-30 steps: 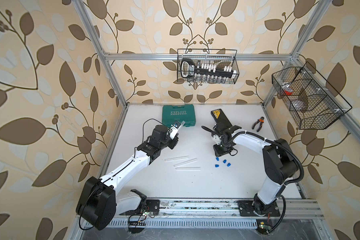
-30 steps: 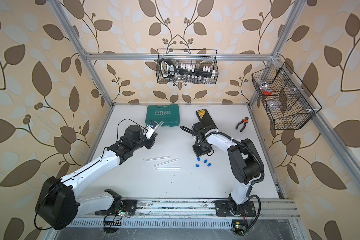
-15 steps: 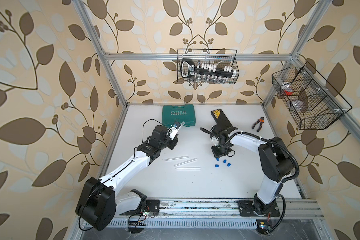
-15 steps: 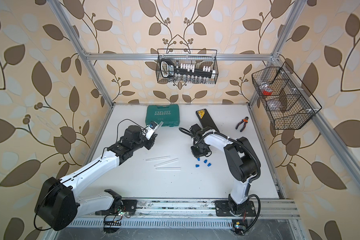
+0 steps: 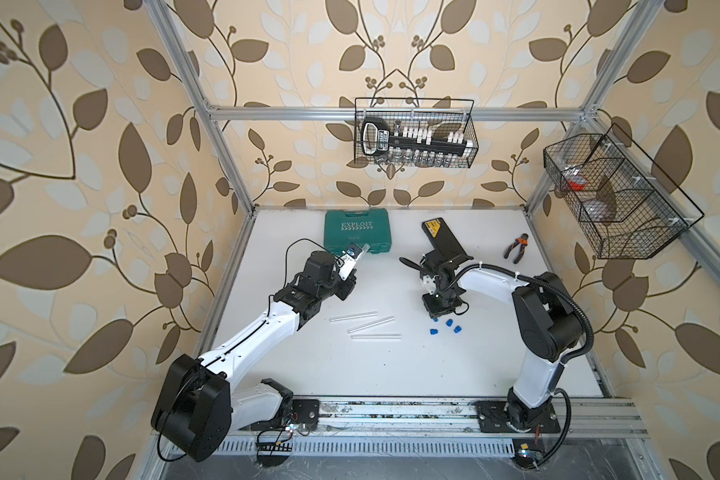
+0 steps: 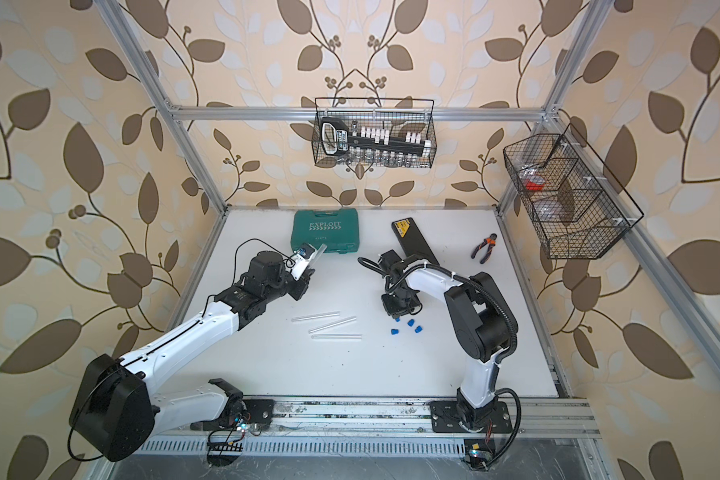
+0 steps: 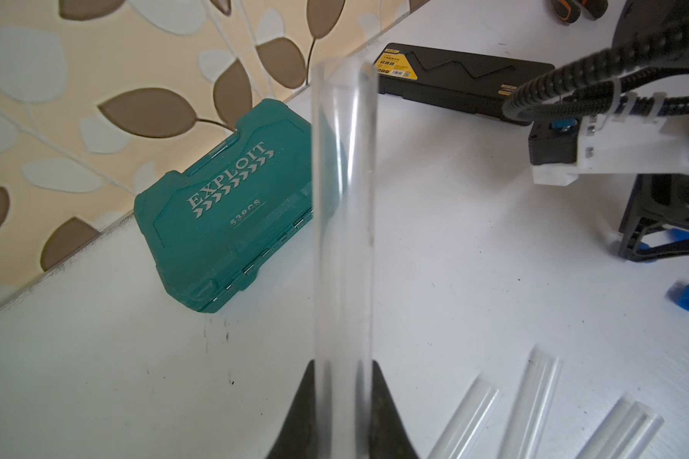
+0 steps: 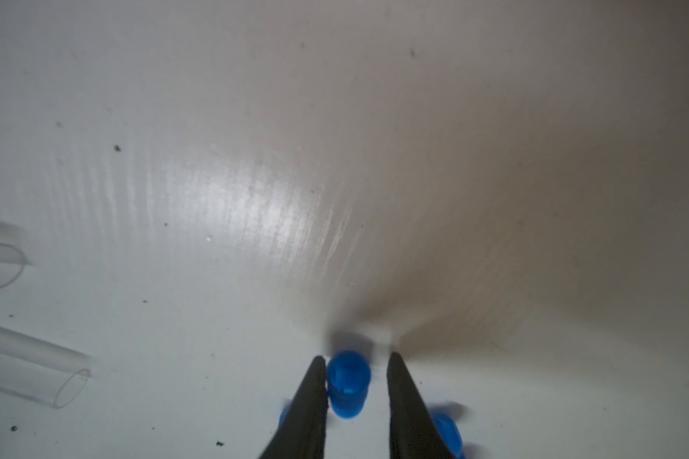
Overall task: Insert stoppers into test tubes
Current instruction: Pick up the stopper from the center of the board.
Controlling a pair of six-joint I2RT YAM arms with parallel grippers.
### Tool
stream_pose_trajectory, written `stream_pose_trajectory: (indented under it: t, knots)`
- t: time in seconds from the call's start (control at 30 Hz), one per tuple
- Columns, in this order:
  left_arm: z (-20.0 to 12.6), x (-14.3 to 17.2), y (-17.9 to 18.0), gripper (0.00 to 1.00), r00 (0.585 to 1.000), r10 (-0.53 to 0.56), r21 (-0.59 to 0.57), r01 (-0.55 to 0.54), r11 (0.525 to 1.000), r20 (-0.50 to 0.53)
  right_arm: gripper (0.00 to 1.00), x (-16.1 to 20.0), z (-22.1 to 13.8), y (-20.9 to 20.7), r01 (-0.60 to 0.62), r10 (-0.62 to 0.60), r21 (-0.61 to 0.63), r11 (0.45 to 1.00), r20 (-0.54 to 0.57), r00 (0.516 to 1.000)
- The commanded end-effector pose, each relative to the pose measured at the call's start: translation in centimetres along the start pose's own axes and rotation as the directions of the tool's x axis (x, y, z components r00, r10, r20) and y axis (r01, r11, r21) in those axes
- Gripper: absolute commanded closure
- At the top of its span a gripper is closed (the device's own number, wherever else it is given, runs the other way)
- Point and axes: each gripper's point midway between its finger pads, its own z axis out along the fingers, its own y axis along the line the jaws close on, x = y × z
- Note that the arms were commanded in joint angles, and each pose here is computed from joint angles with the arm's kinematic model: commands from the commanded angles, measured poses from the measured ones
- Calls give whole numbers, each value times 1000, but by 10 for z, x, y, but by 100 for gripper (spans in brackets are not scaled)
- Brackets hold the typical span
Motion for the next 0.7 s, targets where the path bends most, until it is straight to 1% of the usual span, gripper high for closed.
stream_pose_trajectory:
  t: [0.0, 0.17, 0.33, 0.43, 0.47, 0.53, 0.57, 0.6, 0.67]
  knots:
    - [-5, -7, 2, 100, 1000, 13, 1, -13, 1000, 26, 76, 12, 12, -1, -7, 7, 11, 1000, -52, 999]
    - [-6, -6, 1, 100, 1000, 15, 3, -15, 1000, 25, 83, 13, 14, 0, -9, 10, 10, 1000, -56, 998]
    - [-6, -6, 0, 100, 1000, 16, 8, -16, 1000, 25, 85, 9, 8, 4, -18, 18, -2, 1000, -36, 999]
    - [-6, -5, 1, 100, 1000, 17, 7, -17, 1000, 24, 86, -7, -13, 8, -53, 54, -27, 998, 51, 997]
    - [-5, -5, 0, 100, 1000, 16, 7, -16, 1000, 23, 88, -15, -23, 10, -84, 87, -38, 996, 96, 992]
    - [-5, -5, -1, 100, 1000, 18, 14, -18, 1000, 24, 89, -29, -41, 17, -164, 179, -95, 982, 188, 966]
    - [-5, -6, -1, 100, 1000, 16, 18, -16, 1000, 24, 89, -34, -50, 25, -202, 232, -146, 968, 231, 945]
    - [-4, -5, -2, 100, 1000, 15, 21, -16, 1000, 21, 89, -40, -59, 33, -224, 274, -200, 954, 276, 921]
    - [-4, -5, -1, 100, 1000, 15, 19, -15, 1000, 19, 87, -47, -69, 39, -315, 398, -285, 905, 309, 864]
